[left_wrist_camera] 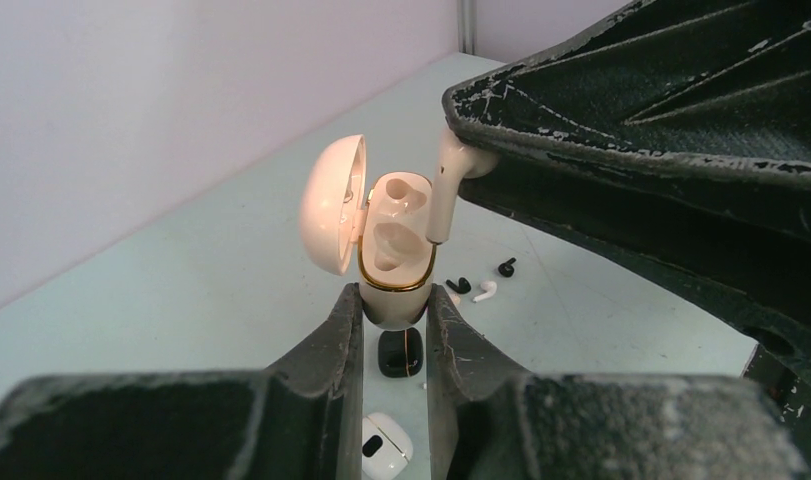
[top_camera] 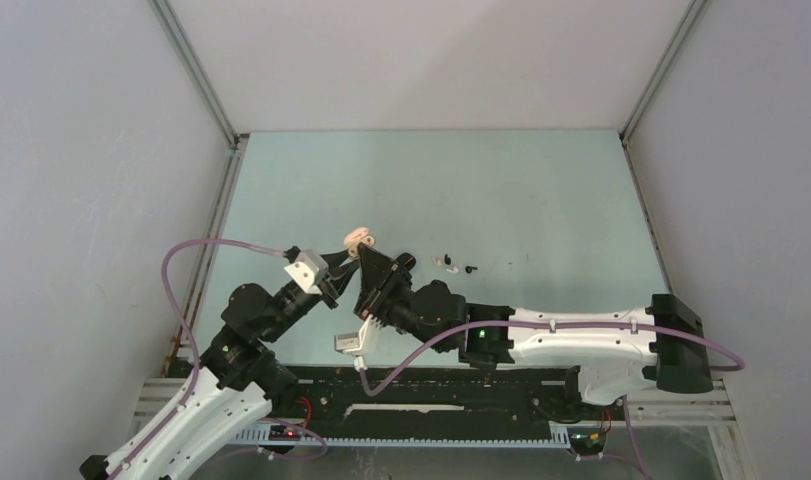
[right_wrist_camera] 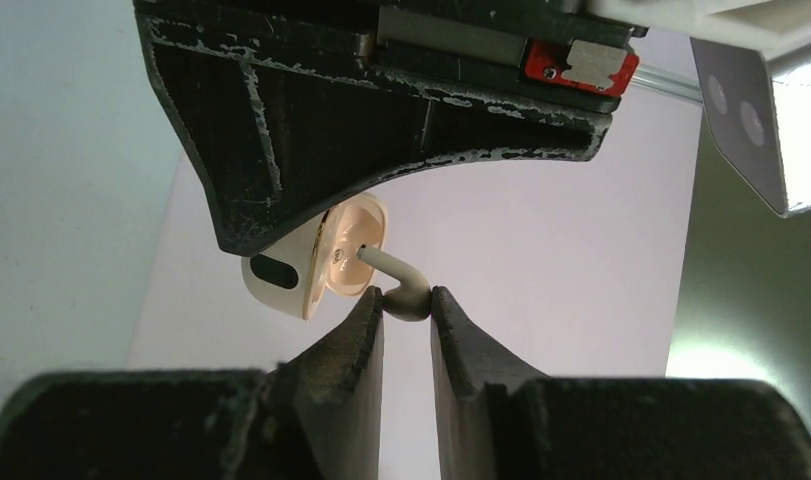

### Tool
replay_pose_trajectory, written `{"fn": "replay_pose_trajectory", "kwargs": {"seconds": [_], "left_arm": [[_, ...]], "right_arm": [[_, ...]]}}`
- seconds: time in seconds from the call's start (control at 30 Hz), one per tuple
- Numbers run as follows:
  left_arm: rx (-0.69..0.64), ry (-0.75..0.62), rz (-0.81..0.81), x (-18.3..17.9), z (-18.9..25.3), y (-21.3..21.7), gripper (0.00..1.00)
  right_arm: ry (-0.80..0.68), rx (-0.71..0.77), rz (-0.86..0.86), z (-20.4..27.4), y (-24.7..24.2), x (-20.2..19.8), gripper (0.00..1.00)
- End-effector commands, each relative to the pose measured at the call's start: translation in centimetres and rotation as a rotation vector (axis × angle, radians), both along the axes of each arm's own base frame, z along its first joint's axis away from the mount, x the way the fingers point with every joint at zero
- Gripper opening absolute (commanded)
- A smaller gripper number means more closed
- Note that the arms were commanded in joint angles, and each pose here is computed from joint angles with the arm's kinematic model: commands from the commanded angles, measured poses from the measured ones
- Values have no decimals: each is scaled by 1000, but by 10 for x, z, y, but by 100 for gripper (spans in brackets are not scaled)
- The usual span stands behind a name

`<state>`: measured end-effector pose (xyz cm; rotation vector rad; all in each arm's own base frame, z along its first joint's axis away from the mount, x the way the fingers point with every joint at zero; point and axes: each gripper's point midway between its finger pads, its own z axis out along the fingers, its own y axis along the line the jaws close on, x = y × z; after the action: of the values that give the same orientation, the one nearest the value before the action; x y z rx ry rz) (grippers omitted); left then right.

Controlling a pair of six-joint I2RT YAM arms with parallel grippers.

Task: Insert the wireless bluetooth earbuds into the charging case
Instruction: Place the earbud in the charging case.

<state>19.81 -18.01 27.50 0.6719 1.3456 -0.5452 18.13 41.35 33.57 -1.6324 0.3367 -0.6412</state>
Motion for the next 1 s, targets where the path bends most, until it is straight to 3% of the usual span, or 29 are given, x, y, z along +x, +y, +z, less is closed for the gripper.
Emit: {"fn": "replay_pose_trajectory", "kwargs": {"seconds": [0.0,0.97], "left_arm": [[-12,-53,1,-1,10,1,0],[-11,-51,-28,-4,9,-3,0]], "right_arm": [[-14,58,6,12,4,-2,0],[-40,2,-79,-3,1,19,0]]}}
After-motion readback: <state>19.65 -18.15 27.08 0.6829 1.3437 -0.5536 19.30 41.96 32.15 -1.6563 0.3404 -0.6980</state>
